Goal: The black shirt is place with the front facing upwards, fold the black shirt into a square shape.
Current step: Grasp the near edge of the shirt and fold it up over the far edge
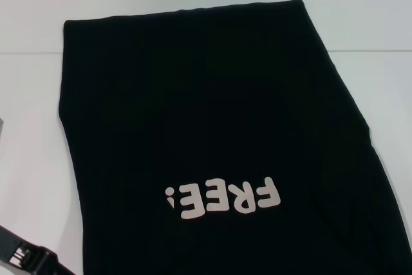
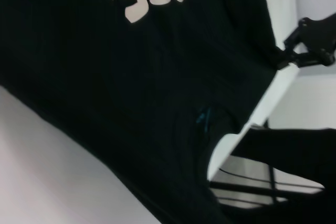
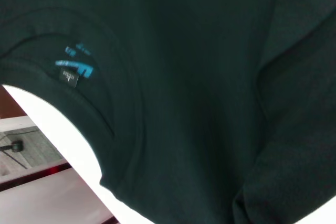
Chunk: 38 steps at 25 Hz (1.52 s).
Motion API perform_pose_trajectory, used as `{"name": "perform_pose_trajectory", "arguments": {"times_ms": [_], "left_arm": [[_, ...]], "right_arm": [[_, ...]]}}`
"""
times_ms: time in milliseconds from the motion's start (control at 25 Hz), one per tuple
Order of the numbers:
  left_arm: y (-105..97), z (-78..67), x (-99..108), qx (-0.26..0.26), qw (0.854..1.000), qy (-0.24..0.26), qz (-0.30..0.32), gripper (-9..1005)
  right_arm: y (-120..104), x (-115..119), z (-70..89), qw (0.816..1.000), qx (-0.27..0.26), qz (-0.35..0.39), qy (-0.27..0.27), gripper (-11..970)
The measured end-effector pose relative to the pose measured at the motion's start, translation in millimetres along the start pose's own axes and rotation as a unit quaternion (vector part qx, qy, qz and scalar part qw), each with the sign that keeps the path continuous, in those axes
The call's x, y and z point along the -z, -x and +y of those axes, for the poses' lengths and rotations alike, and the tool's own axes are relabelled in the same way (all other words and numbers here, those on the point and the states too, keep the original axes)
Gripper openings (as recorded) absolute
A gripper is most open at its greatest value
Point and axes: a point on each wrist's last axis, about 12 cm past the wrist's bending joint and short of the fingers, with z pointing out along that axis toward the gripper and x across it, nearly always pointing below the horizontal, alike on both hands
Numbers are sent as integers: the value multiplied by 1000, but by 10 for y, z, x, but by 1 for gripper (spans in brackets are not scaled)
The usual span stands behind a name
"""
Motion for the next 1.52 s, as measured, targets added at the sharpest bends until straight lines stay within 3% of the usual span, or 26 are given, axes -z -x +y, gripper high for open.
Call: {"name": "perform_pose_trajectory", "arguments": {"times_ms": [200, 480, 600, 760, 880, 1000, 1080, 1520], "left_arm": [[82, -29, 46, -13, 999, -6, -37, 52], [417, -145, 384, -22, 986, 1, -165, 59], [583, -145, 591, -11, 968, 20, -251, 61], [732, -58, 853, 2, 922, 41, -384, 65], [744, 59, 938, 18, 888, 47, -458, 68], [708, 203, 939, 35, 857, 57, -510, 71], [706, 259, 904, 38, 846, 63, -528, 72], [849, 357, 635, 28, 834, 107, -540, 82]], "right_arm": [[43, 54, -53, 998, -20, -63, 9, 114], [205, 352, -144, 975, -57, -214, 29, 113], [302, 490, -190, 954, -72, -290, 30, 113], [403, 642, -283, 916, -91, -389, 30, 114], [440, 740, -379, 873, -113, -473, 35, 114], [439, 781, -461, 833, -122, -539, 39, 119], [454, 786, -506, 811, -125, -571, 35, 122], [783, 468, -589, 793, -130, -594, -48, 140]]}}
